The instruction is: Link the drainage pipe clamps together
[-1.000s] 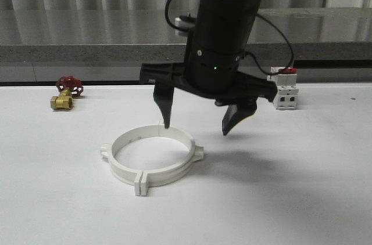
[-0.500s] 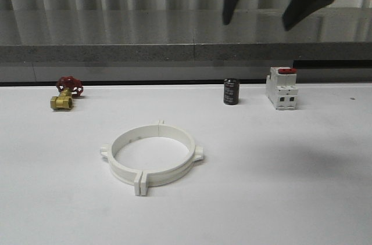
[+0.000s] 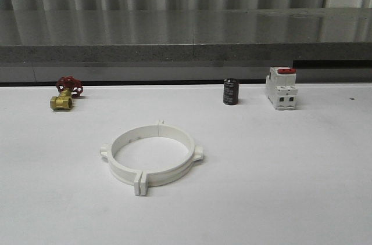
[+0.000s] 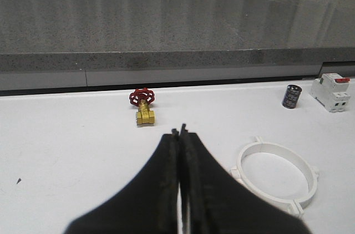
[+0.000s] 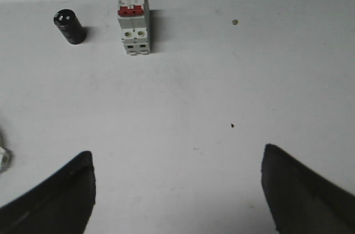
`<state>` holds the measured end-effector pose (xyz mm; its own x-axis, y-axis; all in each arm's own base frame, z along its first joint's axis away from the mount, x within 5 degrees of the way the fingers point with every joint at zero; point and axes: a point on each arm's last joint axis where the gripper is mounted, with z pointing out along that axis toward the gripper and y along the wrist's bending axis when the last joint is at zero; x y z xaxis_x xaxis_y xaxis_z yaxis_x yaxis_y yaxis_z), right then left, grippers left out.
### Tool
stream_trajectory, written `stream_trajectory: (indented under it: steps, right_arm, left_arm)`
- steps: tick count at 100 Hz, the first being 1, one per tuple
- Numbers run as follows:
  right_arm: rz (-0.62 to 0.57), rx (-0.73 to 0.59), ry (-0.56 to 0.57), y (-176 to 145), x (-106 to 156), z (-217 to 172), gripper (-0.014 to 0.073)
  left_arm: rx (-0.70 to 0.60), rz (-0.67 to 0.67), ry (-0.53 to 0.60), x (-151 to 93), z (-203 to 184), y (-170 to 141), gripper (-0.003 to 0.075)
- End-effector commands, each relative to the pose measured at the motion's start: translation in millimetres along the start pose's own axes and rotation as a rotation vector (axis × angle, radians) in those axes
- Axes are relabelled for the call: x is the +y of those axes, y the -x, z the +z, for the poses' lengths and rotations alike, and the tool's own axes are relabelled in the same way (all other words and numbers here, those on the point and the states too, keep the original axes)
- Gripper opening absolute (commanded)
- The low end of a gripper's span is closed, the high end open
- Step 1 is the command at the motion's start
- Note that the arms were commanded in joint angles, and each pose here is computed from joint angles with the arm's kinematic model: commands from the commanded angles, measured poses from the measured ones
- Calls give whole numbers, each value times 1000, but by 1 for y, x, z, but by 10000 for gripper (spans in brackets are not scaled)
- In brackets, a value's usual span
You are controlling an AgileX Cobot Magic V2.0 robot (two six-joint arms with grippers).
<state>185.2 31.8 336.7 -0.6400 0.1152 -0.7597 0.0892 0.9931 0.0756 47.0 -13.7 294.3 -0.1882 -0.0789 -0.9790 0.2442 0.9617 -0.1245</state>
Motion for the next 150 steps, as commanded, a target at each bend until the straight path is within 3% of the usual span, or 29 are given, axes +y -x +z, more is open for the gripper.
stream_trajectory:
  steps: [1,11,21,46,150]
  right_arm:
    - [-25,-99,-2,-4,-10,-22,586]
    - [-12,-107,-12,-23,-21,-37,538]
    - [1,-128,-24,-40,-32,-54,420]
    - [21,-173,-55,-61,-48,-79,-76]
    - [21,-213,-36,-66,-49,-80,-69]
  left_arm:
    - [-93,-8,-11,-2,-2,15,-20]
    - [-93,-8,-11,-2,-2,15,-20]
    - [-93,-8,-11,-2,-2,15,-20]
    - [-93,-8,-11,-2,-2,15,-20]
    - [-93,-8,-11,-2,-2,15,-20]
